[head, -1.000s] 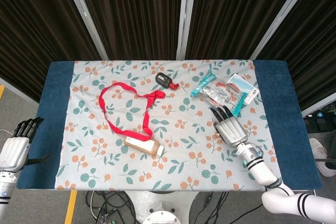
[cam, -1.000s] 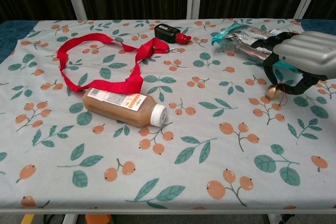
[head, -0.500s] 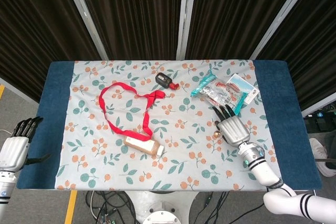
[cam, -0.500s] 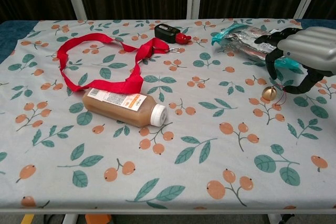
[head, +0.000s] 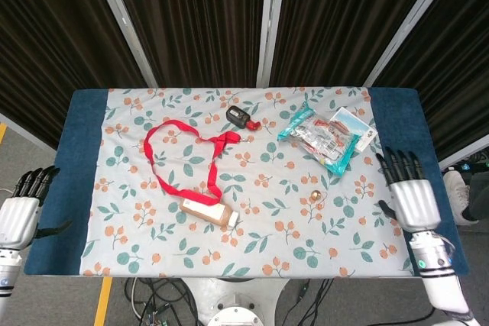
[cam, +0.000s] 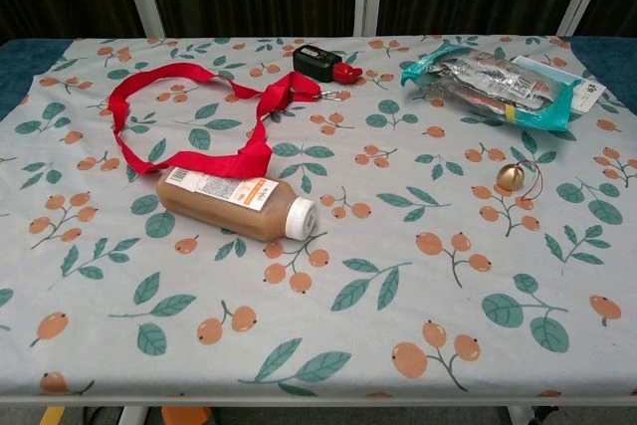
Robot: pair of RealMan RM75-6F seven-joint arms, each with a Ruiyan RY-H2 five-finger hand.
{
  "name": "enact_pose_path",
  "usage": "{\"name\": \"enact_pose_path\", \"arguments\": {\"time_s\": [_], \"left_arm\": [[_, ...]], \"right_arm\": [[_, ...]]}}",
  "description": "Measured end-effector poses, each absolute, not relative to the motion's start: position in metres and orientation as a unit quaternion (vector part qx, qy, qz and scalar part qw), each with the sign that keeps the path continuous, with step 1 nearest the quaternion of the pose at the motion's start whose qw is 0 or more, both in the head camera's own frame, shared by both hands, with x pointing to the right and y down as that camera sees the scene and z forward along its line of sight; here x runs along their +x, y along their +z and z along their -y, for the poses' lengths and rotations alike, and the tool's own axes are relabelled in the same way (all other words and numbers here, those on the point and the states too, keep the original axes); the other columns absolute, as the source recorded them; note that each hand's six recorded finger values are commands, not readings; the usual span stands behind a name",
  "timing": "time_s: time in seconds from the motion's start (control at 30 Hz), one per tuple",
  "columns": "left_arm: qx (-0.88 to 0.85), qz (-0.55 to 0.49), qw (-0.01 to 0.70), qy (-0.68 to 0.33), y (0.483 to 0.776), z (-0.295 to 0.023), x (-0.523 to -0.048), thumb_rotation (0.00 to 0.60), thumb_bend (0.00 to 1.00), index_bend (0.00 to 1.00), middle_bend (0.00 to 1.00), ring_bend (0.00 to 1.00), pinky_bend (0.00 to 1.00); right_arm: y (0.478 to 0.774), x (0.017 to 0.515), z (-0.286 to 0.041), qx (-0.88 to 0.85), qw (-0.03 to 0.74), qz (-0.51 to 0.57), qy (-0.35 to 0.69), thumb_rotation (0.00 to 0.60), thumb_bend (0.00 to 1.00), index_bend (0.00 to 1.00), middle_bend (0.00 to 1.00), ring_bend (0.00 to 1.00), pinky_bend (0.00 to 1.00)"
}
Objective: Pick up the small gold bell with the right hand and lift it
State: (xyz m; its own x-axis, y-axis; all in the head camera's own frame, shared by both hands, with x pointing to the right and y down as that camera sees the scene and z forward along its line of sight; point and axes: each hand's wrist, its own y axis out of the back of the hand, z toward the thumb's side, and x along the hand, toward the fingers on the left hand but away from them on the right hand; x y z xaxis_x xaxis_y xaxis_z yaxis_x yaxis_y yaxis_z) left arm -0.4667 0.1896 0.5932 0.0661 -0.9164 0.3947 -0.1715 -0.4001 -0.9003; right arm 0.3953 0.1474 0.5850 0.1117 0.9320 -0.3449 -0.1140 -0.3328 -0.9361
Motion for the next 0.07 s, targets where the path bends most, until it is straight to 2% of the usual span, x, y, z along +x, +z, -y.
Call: {"name": "enact_pose_path", "arguments": {"time_s": [0.07], "left_arm": [[-0.64,-0.421,0.353,-0.537,0.591,-0.189,-0.465,0.6,0.09,0.03,0.04,0.0,0.02]], "right_arm": [[0.582,0.416,-0.164,-0.579,0.441,0.369,0.579,0.6,0.07,0.0,0.0,0.0,0.0]]}}
